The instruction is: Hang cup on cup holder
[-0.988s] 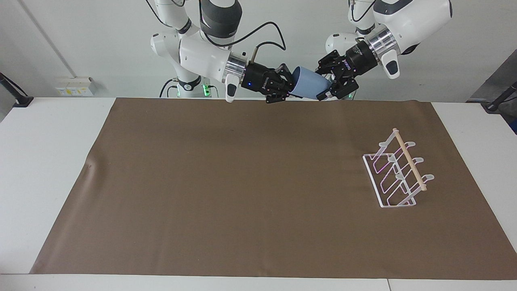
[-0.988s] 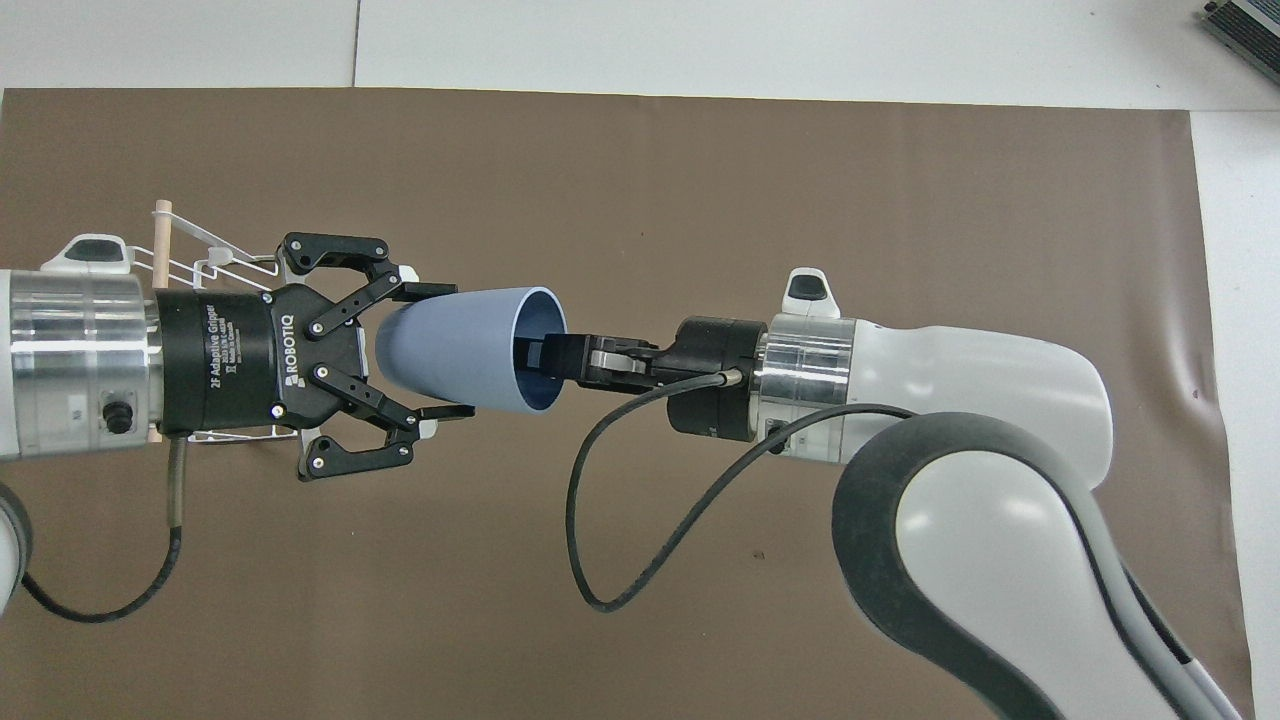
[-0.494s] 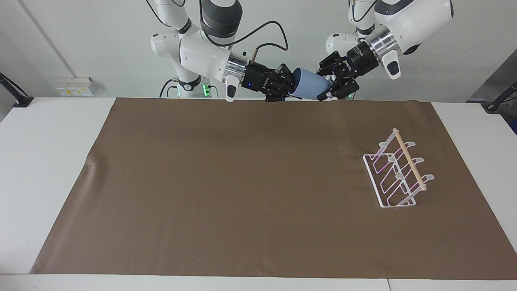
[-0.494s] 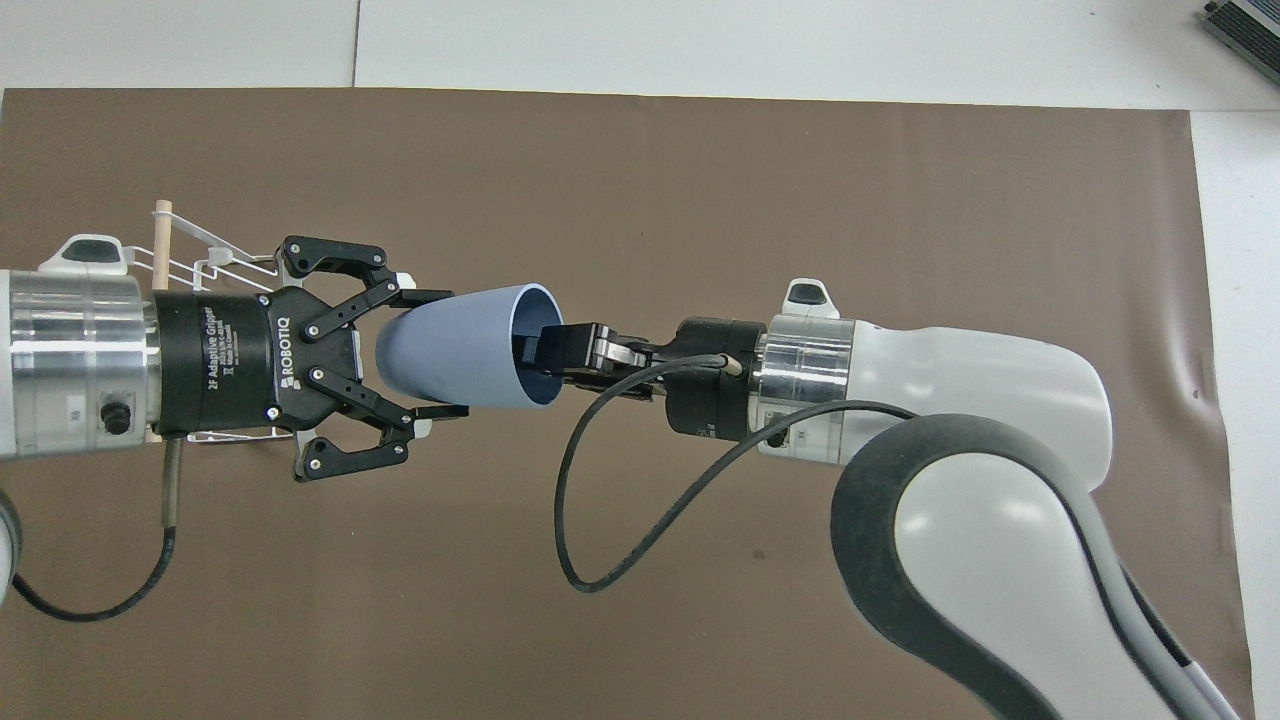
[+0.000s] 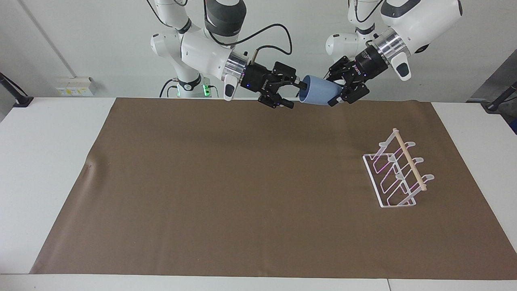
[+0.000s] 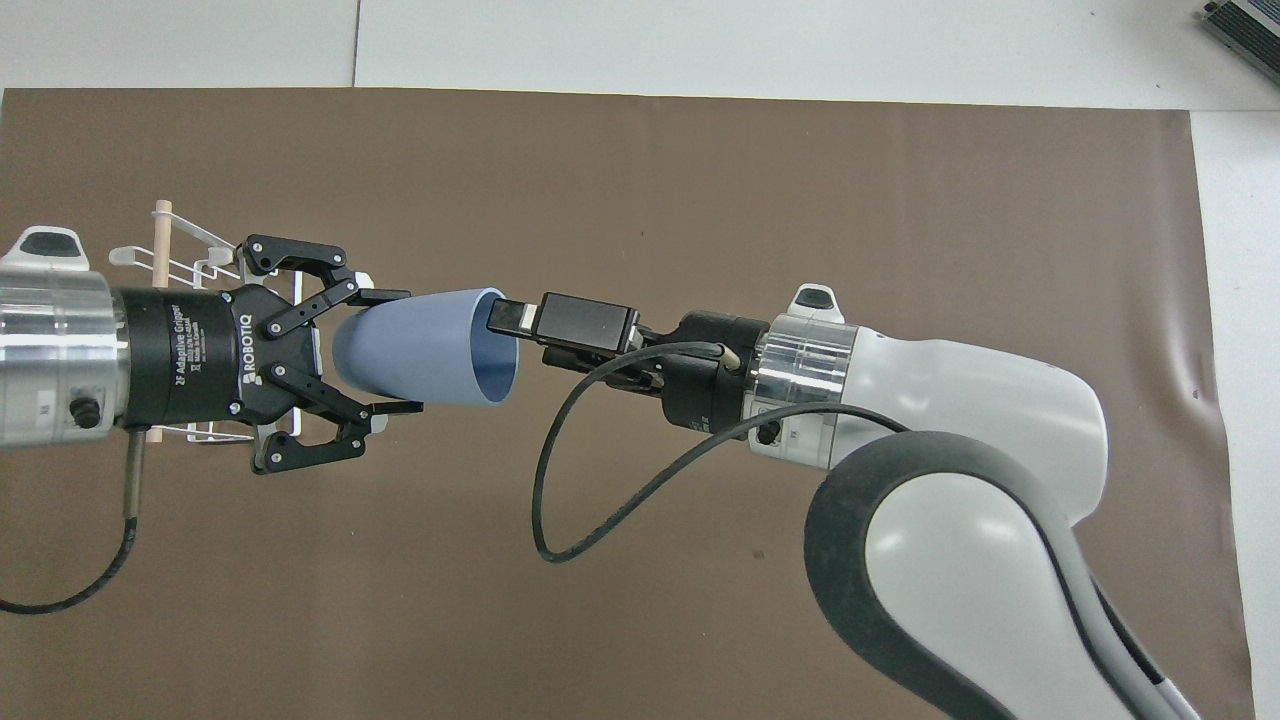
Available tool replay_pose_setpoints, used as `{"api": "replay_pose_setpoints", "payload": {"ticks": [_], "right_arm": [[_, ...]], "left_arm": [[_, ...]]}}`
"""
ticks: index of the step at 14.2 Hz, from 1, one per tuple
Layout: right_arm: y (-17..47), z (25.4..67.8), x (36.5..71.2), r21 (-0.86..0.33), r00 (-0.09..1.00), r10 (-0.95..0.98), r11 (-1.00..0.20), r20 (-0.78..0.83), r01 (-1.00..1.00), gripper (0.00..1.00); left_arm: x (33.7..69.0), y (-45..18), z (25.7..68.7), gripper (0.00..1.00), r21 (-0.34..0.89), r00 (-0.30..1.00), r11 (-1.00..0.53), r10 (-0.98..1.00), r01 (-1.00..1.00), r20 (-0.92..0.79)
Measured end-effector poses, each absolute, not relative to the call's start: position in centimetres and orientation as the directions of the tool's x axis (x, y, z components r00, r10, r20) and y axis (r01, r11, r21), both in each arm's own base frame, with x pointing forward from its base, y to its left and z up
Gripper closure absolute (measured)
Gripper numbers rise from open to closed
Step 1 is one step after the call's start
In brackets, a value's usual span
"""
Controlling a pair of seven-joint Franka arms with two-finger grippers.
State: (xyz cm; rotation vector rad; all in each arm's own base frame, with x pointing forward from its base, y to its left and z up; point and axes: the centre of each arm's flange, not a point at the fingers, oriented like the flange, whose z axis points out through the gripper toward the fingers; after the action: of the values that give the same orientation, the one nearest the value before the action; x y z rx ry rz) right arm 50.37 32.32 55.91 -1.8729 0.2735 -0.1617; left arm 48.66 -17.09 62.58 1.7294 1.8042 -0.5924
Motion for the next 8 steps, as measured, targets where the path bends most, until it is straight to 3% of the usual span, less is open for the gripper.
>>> {"api": "replay_pose_setpoints", "payload": {"ticks": [3,8], "right_arm": [[32.31,55.91,50.38,-0.949,0.962,-0.271,-0.295,-0.026,-0.109,0.01],[31.54,55.88,50.87,-0.937,0.949,-0.316,-0.337,0.023,-0.089,0.0]], "left_arm": [[48.64,-16.47,62.01,0.22,0.123,0.06,0.005,0.851,0.992,-0.522],[48.24,-17.33,62.18,0.22,0.221,0.251,-0.208,0.95,0.953,-0.189]]}}
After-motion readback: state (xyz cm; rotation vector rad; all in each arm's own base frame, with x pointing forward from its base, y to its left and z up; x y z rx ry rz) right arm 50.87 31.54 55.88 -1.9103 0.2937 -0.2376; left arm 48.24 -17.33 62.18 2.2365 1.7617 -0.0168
